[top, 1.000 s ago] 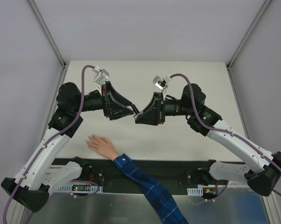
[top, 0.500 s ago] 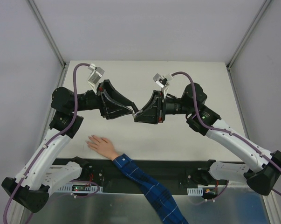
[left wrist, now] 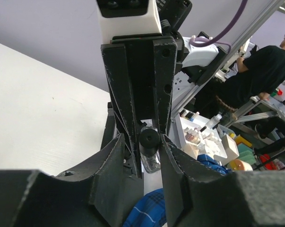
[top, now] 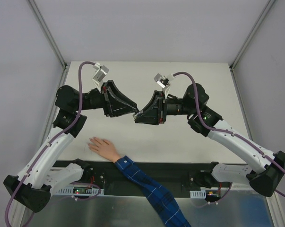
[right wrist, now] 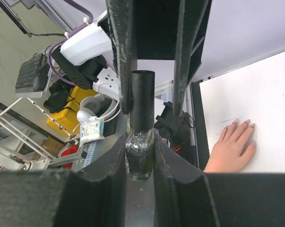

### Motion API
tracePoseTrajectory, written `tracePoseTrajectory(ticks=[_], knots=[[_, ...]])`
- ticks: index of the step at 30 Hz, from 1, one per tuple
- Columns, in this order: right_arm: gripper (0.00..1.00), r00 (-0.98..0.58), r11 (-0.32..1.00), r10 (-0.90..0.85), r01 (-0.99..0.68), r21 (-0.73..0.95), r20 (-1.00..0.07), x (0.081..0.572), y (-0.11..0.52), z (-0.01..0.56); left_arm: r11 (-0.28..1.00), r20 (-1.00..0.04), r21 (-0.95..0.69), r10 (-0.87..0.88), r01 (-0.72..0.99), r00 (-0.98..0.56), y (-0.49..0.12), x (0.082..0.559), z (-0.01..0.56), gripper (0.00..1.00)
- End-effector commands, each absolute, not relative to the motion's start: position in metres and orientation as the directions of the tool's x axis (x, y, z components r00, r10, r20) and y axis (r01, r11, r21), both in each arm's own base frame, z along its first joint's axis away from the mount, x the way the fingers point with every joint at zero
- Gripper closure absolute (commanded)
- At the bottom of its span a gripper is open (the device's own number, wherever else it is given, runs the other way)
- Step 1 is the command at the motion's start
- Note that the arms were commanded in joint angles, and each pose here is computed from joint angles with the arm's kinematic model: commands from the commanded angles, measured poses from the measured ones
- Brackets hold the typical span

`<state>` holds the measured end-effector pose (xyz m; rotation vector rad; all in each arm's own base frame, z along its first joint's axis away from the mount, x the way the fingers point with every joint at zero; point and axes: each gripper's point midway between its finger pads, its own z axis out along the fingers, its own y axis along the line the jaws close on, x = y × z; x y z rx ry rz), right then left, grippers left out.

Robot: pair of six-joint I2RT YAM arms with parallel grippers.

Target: Paint the nails

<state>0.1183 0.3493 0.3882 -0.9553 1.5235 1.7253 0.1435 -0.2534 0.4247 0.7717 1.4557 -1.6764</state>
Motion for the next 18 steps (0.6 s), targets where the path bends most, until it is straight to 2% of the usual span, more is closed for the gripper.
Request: tracePoseTrajectory(ticks=[1,4,6,7,9,10,12,13,15,16,17,18], knots=[[1.0,-0.43,-0.181,0.078,-0.893,0.412,-0.899,0.113,0.35,0.424,-0.081,-0.864,-0.463,-0.181,0.883,-0.47,-0.252,0.138,0.447,0.68],[0.99,-0.416,-0.153,0.081,-0.903,0.401,-0.906,0.117,0.352,0.42,-0.076,-0.861,-0.467,-0.189,0.881,-0.473,-0.252,0.14,0.451,0.78],[1.0,-0.384,-0.122,0.074,-0.919,0.374,-0.92,0.118,0.352,0.415,-0.06,-0.851,-0.485,-0.198,0.873,-0.487,-0.252,0.143,0.452,0.9],[1.0,-0.367,-0.071,0.09,-0.93,0.362,-0.926,0.125,0.352,0.413,-0.051,-0.854,-0.477,-0.207,0.877,-0.477,-0.251,0.144,0.455,1.0],[1.0,-0.339,-0.007,0.078,-0.941,0.34,-0.938,0.125,0.351,0.407,-0.003,-0.835,-0.513,-0.229,0.858,-0.5,-0.251,0.152,0.453,1.0],[1.0,-0.294,0.092,0.101,-0.948,0.304,-0.95,0.14,0.351,0.405,0.013,-0.838,-0.508,-0.238,0.861,-0.491,-0.25,0.153,0.454,1.0],[1.0,-0.268,0.2,0.095,-0.938,0.282,-0.959,0.148,0.35,0.396,0.093,-0.822,-0.543,-0.265,0.835,-0.504,-0.248,0.165,0.45,1.0],[1.0,-0.199,0.363,0.115,-0.903,0.228,-0.973,0.173,0.341,0.397,0.116,-0.821,-0.545,-0.272,0.83,-0.501,-0.247,0.166,0.452,1.0],[1.0,-0.151,0.51,0.062,-0.845,0.161,-0.987,0.178,0.338,0.39,0.222,-0.798,-0.59,-0.307,0.776,-0.518,-0.243,0.182,0.442,1.0],[1.0,-0.078,0.706,0.019,-0.705,0.069,-0.997,0.209,0.321,0.386,0.257,-0.79,-0.602,-0.325,0.756,-0.519,-0.241,0.185,0.44,1.0],[1.0,-0.028,0.742,0.003,-0.67,0.021,-1.0,0.194,0.326,0.403,0.3,-0.782,-0.616,-0.35,0.729,-0.516,-0.239,0.19,0.436,1.0],[1.0,0.031,0.876,-0.044,-0.479,-0.053,-0.999,0.209,0.301,0.415,0.402,-0.76,-0.647,-0.404,0.648,-0.509,-0.23,0.204,0.426,1.0]])
